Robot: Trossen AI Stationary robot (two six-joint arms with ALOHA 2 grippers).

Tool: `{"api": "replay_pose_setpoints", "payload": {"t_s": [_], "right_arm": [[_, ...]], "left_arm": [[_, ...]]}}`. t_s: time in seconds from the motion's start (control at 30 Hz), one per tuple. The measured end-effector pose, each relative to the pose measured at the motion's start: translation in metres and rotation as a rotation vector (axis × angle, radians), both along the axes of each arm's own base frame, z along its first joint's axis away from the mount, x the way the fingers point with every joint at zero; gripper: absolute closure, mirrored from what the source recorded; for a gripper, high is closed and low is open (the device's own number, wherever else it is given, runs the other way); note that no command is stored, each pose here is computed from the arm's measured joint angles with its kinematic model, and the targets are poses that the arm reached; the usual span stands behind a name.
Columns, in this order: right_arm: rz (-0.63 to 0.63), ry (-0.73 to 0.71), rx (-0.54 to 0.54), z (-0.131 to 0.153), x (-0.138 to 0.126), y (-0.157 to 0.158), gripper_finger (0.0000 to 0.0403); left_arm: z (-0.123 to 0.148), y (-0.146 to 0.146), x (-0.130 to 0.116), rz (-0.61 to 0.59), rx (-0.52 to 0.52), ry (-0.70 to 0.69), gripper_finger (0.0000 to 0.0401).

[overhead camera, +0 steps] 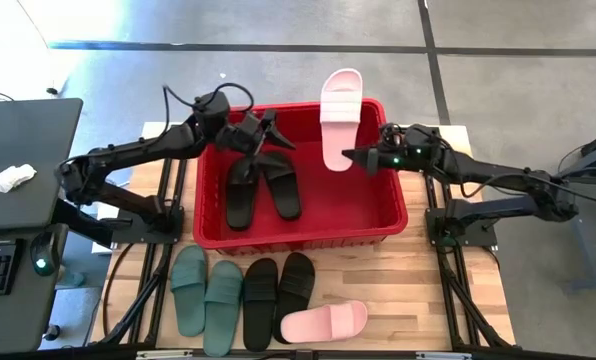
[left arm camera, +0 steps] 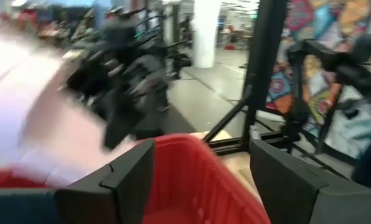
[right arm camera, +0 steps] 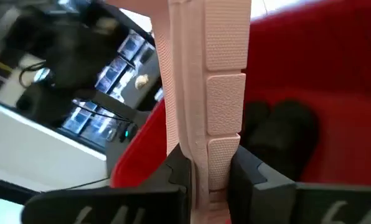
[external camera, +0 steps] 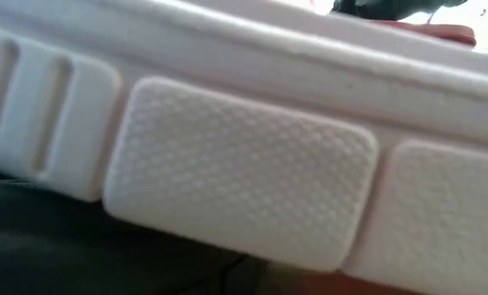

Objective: Pick and place slides into bin
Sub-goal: Put the pink slipper into the red bin

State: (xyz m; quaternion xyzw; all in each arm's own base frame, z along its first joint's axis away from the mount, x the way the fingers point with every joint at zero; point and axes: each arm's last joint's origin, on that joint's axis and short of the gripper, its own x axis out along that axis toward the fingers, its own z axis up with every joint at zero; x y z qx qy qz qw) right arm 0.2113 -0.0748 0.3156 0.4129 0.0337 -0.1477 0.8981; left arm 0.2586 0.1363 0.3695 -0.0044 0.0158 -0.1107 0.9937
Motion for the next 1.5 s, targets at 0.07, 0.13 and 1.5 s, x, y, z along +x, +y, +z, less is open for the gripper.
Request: {"api": "replay_pose_setpoints", "payload": {"t_s": [0.07, 0.13, 1.5], "right_arm": [[0.001, 0.024, 0.104, -0.005, -0.001, -0.002, 0.0371], [-0.005, 0.036, 0.19, -0.008, -0.002, -0.005, 0.0371], [0.067, 0.905, 0.829, -0.046, 0.116, -0.054, 0.0368]], "left_arm": [[0.007, -0.005, -0.006, -0.033, 0.035, -0.028, 0.0175], [0.014, -0.009, -0.012, -0.051, 0.081, -0.058, 0.0185], [0.03, -0.024, -0.038, -0.073, 0.31, -0.122, 0.0219]]}}
